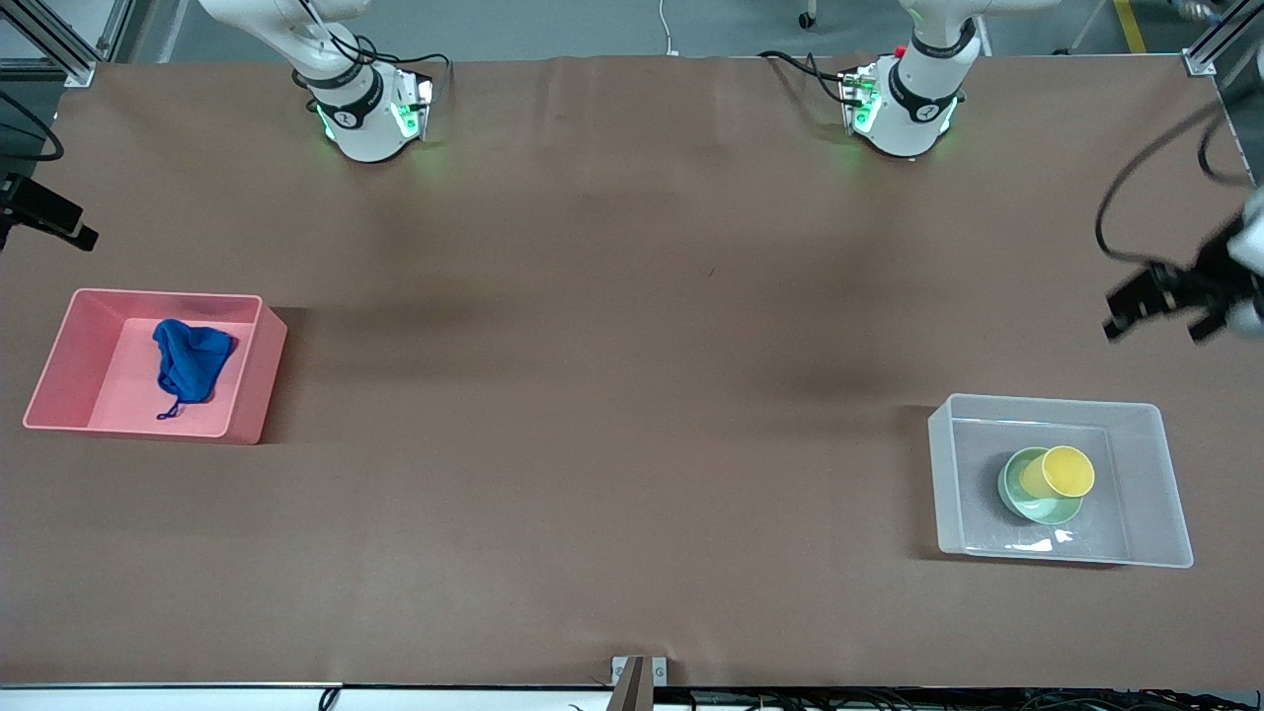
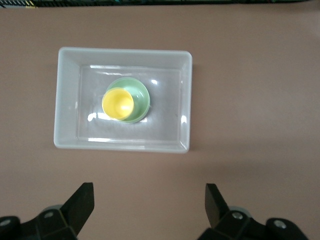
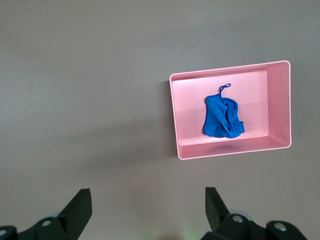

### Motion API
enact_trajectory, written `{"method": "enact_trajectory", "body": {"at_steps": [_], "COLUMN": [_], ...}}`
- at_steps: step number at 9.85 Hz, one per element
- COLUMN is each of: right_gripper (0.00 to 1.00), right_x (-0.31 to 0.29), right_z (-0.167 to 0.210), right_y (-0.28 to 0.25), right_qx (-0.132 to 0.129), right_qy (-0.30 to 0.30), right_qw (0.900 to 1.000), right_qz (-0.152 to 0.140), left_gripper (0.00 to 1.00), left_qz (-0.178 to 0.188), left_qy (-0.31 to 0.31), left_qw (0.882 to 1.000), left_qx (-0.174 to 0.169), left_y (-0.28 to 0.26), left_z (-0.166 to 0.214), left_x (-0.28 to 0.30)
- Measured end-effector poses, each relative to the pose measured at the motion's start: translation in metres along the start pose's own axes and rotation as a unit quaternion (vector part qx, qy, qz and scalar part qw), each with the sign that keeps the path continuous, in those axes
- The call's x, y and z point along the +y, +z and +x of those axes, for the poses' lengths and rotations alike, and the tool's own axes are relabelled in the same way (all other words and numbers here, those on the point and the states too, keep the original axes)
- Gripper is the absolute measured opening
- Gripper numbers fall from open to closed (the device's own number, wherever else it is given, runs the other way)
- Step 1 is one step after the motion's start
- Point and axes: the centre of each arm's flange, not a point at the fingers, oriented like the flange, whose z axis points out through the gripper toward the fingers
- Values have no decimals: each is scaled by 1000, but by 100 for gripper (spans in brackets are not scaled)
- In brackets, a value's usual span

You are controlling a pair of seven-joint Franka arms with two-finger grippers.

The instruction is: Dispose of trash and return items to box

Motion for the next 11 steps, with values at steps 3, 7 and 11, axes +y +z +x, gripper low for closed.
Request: {"method": "enact_trajectory", "body": {"at_steps": [3,7,11], "right_gripper": [100,100,100], "right_x": [0,0,0], "right_z": [0,0,0], "right_y": [0,0,0], "right_qx": [0,0,0], "right_qy": [0,0,0], "right_qw": [1000,1000,1000], "right_qz": [0,-1,-2], "left_gripper": [100,100,100], "left_qz": [-2,-4,-4], "left_qy": [18,26,18], "left_qw": [1000,998,998], "left_qx": [-19,-61,-66], "left_y": [-66,-109,-119], "left_z": [-20,29,21], "left_x": [29,37,41]}}
